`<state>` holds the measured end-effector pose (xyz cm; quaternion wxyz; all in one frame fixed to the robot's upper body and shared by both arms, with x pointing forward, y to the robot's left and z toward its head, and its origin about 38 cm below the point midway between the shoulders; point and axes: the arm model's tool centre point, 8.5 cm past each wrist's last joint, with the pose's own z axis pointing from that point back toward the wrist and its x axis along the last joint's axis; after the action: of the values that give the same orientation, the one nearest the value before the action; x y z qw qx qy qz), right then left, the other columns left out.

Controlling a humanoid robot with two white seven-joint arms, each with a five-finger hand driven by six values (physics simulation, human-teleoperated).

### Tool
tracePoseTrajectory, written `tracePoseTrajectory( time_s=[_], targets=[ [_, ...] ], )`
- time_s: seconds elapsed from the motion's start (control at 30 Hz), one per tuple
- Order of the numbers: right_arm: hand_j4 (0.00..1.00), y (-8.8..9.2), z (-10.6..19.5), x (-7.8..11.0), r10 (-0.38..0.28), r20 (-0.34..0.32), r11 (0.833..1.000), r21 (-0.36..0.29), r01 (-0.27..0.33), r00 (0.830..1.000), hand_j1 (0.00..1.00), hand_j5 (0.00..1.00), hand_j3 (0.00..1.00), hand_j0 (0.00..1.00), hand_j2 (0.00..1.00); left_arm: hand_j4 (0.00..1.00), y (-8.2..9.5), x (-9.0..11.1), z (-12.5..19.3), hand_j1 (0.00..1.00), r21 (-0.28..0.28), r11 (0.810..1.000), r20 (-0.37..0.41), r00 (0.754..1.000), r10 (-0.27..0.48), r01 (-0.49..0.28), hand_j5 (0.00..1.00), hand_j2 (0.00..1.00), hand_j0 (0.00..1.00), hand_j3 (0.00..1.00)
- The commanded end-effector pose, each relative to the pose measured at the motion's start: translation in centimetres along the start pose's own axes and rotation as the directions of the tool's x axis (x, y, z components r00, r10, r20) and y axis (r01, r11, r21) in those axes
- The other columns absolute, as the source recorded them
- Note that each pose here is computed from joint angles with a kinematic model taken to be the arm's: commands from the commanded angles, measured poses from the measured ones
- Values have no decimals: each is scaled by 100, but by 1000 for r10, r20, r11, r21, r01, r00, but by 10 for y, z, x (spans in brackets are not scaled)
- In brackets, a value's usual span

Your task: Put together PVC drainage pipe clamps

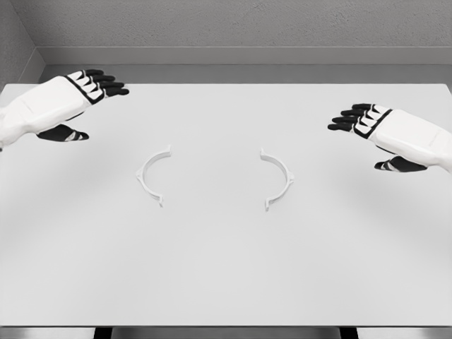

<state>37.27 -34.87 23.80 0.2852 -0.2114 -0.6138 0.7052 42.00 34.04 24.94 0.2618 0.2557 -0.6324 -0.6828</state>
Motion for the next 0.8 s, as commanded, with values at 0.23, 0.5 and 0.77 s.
tracePoseTrajectory(
  time_s=[0.23,0.5,0.77],
  targets=[
    [100,-12,-16,-21,116,-49,978,178,-105,992,100,100,100,100,100,100,-4,0,3,100,-13,1000,0,1000,3,-3,100,100,100,100],
    [93,46,-93,-24,254,22,850,471,-234,967,93,93,93,93,93,100,-56,27,-23,100,-113,993,66,997,47,-39,100,100,100,100],
    [84,51,-106,-24,177,26,877,450,-170,984,84,84,84,84,84,100,-81,35,-40,100,-140,986,75,992,100,-89,100,100,100,100]
  ],
)
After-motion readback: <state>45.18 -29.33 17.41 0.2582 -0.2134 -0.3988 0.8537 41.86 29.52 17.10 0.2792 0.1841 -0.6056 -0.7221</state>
